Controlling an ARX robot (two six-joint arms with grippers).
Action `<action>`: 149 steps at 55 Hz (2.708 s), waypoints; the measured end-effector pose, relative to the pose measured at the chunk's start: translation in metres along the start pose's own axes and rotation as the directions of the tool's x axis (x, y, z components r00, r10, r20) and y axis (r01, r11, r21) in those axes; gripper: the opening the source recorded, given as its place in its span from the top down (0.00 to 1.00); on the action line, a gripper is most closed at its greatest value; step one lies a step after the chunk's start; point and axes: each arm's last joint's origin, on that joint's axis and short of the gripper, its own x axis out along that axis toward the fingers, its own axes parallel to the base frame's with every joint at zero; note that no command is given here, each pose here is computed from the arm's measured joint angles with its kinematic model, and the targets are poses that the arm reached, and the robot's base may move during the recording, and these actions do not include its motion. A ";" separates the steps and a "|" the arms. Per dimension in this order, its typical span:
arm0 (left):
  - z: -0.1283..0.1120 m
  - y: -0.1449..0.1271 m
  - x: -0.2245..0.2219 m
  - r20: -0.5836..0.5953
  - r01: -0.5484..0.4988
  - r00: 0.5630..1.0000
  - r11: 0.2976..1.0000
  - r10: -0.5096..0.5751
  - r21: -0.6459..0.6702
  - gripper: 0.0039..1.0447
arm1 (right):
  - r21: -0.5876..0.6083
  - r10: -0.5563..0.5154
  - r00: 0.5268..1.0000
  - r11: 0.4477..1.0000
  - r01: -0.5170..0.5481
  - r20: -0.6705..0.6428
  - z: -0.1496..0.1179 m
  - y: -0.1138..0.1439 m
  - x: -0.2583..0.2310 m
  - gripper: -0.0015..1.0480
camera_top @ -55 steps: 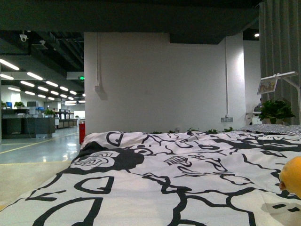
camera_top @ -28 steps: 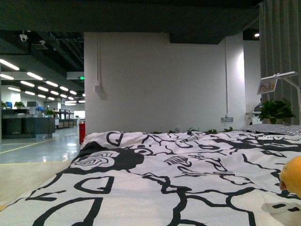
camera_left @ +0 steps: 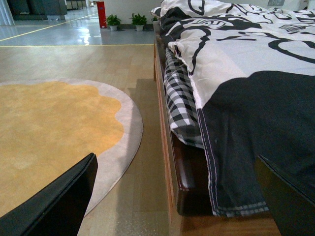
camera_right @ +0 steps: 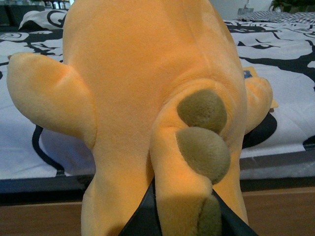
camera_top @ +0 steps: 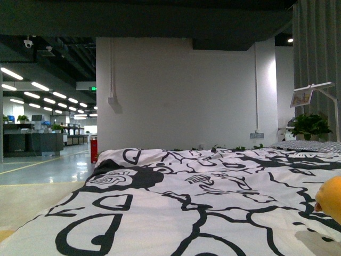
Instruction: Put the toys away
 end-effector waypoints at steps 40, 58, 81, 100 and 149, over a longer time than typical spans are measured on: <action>0.000 0.000 0.000 0.000 0.000 1.000 1.000 0.000 0.000 0.06 | 0.000 0.008 1.000 1.000 -0.008 -0.010 -0.001 0.000 0.000 0.94; 0.000 0.000 0.000 0.000 -0.003 1.000 1.000 0.003 0.000 0.06 | 0.000 0.021 1.000 1.000 -0.021 -0.011 -0.001 0.001 0.000 0.94; 0.000 0.000 0.000 0.000 -0.001 1.000 1.000 0.001 0.000 0.06 | 0.000 0.012 1.000 1.000 -0.012 -0.011 -0.001 0.000 0.000 0.94; 0.000 0.000 0.000 0.000 -0.002 1.000 1.000 0.002 0.000 0.06 | 0.000 0.010 1.000 1.000 -0.010 -0.012 -0.001 0.000 0.000 0.94; 0.000 0.000 0.000 0.000 0.005 1.000 1.000 -0.005 0.000 0.06 | -0.001 -0.002 1.000 1.000 0.002 -0.012 -0.001 0.000 0.000 0.94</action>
